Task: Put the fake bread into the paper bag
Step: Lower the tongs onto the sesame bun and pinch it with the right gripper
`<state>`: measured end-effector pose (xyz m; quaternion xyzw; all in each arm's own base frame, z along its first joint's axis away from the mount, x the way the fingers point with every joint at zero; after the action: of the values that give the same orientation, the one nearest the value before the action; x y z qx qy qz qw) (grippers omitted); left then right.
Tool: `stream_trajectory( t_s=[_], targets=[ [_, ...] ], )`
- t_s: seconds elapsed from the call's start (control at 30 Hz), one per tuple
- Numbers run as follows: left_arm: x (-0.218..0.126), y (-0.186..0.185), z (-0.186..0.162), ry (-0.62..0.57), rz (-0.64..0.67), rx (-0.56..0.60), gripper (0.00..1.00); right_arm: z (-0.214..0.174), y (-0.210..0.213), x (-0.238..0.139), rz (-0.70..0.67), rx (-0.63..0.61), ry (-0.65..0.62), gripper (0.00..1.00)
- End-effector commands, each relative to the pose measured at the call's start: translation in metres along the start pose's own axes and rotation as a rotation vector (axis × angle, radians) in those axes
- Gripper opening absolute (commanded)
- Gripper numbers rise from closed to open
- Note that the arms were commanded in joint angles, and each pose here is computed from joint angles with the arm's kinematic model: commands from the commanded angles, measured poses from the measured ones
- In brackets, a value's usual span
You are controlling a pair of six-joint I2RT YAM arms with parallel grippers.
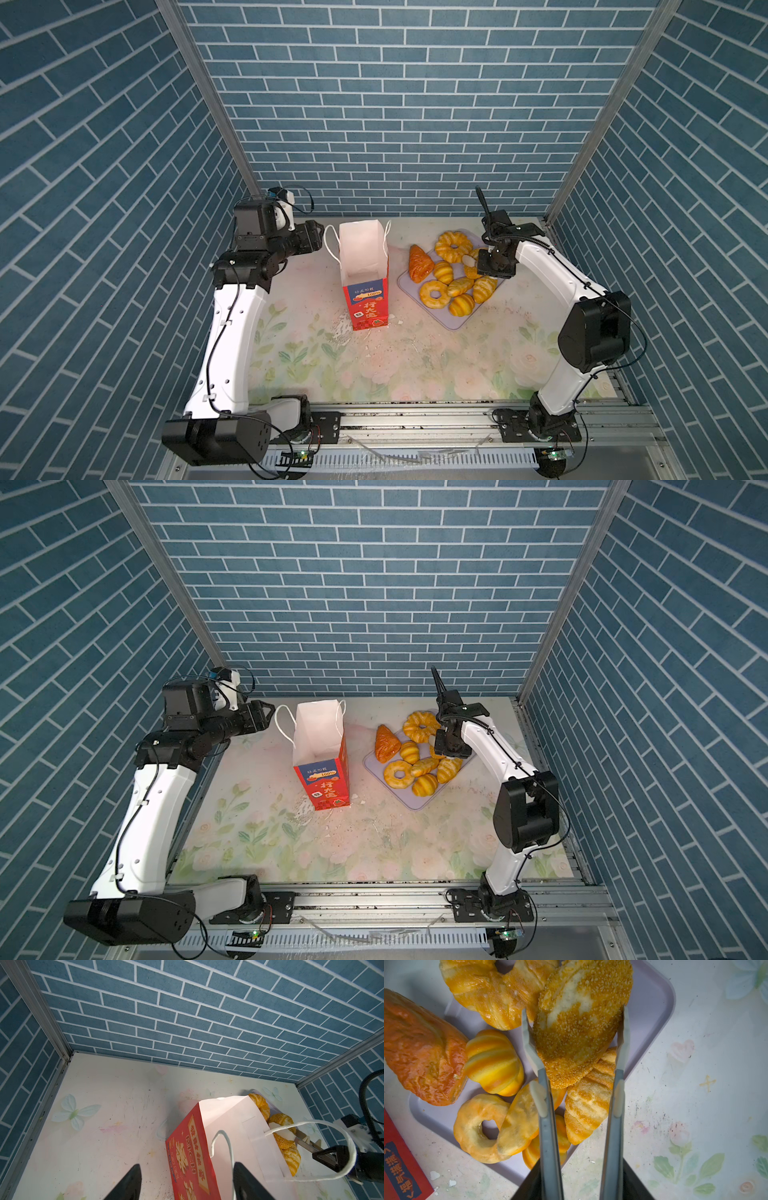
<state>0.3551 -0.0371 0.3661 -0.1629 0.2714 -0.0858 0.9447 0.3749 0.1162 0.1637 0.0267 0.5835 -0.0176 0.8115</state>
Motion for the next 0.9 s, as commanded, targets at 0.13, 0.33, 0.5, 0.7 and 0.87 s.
stream_trajectory(
  t_s=[0.13,0.33,0.5,0.7,0.87],
  targets=[
    [0.003,0.002,-0.003,0.011,-0.006,0.003,0.71,0.001,-0.009,-0.011,-0.021,0.014,-0.048,0.37],
    [0.002,0.001,-0.002,0.007,-0.01,0.006,0.71,-0.006,-0.01,-0.026,0.003,-0.019,-0.078,0.28],
    [0.001,-0.001,-0.002,0.006,-0.015,0.005,0.71,-0.015,-0.014,-0.036,0.008,-0.048,-0.08,0.25],
    [-0.001,-0.001,-0.002,0.004,-0.016,0.002,0.71,-0.021,-0.014,-0.052,0.046,-0.09,-0.12,0.19],
    [-0.002,-0.002,-0.002,0.001,-0.018,0.001,0.71,-0.025,-0.011,-0.058,0.073,-0.138,-0.125,0.17]
  ],
)
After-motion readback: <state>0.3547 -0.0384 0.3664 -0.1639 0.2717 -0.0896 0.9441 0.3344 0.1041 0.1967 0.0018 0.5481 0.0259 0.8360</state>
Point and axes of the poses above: each gripper's point midway between its finger pads, its own x axis out along the fingers, its own y axis along the line the jaws close on, z = x × y, the point moved 1 cm from there along -x, back along the fingers, and after that the axes turned 3 degrees about -x, right-handed, at the moved point
